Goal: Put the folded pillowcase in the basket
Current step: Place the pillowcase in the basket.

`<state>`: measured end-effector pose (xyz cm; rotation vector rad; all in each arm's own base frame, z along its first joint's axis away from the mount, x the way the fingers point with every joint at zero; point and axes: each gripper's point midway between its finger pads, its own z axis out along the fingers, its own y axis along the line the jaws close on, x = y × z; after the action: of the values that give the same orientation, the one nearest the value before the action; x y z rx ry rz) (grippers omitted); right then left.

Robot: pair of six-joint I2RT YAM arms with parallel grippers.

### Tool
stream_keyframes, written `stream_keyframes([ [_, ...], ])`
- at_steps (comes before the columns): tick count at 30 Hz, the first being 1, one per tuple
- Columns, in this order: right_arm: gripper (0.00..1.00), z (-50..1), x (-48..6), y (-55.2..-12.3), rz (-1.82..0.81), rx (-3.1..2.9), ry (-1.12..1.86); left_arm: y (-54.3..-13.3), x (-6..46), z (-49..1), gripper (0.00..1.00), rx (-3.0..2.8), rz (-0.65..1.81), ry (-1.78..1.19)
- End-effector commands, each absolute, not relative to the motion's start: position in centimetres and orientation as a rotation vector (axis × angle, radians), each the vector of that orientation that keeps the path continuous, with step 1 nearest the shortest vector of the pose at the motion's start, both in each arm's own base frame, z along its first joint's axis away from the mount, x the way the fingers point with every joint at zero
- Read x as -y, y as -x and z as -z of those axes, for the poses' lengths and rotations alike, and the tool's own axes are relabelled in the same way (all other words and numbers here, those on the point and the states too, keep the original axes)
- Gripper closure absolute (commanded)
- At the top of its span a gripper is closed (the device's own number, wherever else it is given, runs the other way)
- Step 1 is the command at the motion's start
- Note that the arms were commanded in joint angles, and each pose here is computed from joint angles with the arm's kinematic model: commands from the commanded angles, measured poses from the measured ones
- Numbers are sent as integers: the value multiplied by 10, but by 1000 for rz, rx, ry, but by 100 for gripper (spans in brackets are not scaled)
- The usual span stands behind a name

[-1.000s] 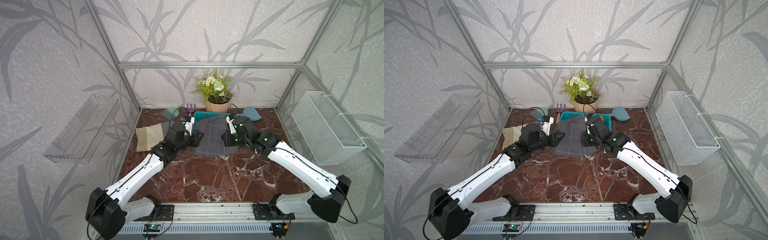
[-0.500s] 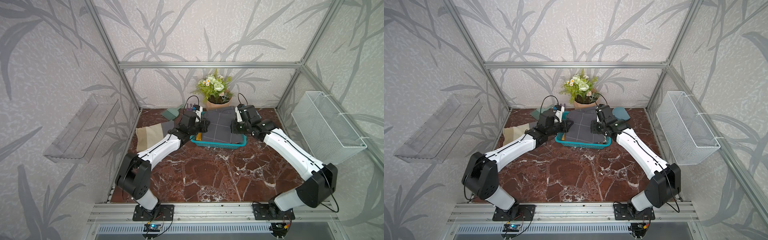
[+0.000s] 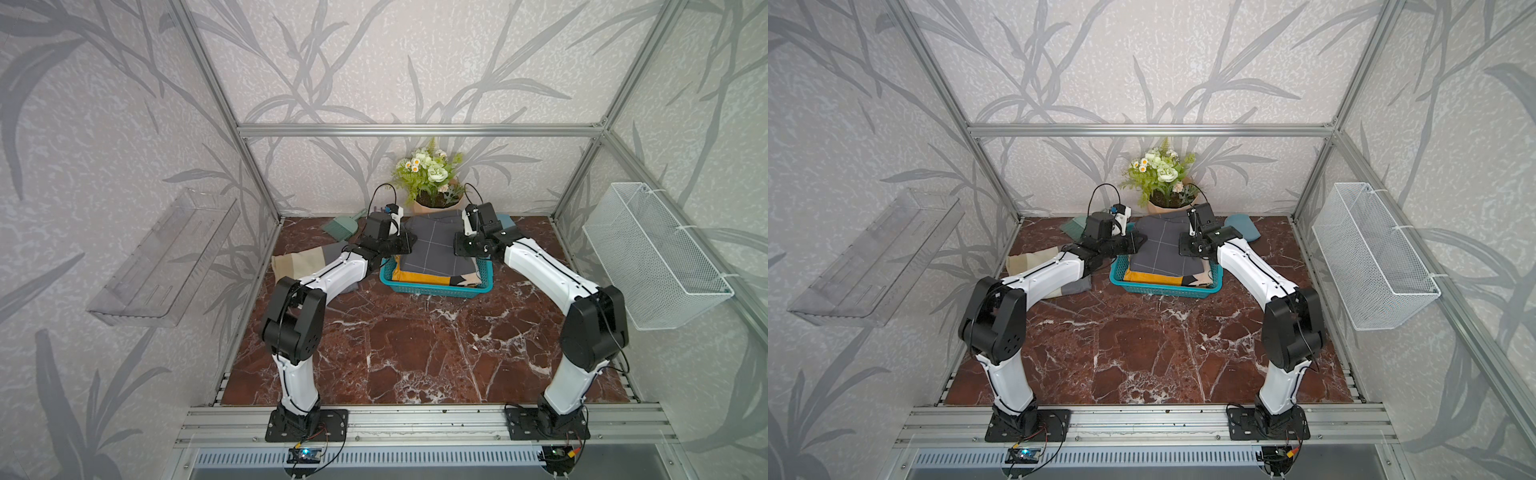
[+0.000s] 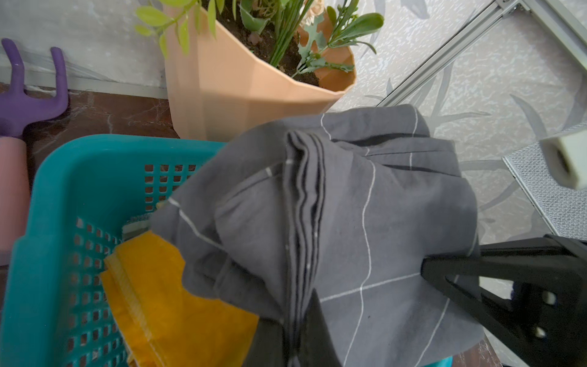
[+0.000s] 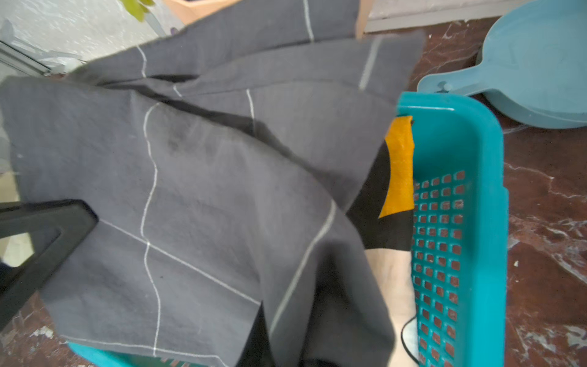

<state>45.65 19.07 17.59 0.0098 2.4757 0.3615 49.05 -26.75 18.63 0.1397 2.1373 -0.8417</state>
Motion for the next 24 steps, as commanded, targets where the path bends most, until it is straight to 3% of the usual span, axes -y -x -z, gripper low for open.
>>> stream_keyframes([
  [1,100,-167,-164,-469,-263,-2493,-59,-517,243,-186,100,-2122,761,-87],
  [7,100,-144,-155,-481,-218,-2537,-86,-523,233,-152,100,-2201,680,-34],
  [8,98,-141,-155,-482,-207,-2547,-87,-524,231,-146,100,-2217,663,-25],
  [10,83,-134,-153,-481,-193,-2569,-88,-522,227,-136,100,-2248,634,-15],
  [13,68,-127,-151,-475,-180,-2607,-114,-520,217,-133,75,-2261,565,2],
  [15,50,-128,-147,-472,-158,-2600,-135,-520,209,-142,53,-2237,519,25],
  [18,35,-137,-140,-469,-116,-2562,-151,-520,199,-161,32,-2198,473,52],
  [24,11,-193,-151,-464,-25,-2402,-46,-521,196,-213,28,-2106,471,62],
])
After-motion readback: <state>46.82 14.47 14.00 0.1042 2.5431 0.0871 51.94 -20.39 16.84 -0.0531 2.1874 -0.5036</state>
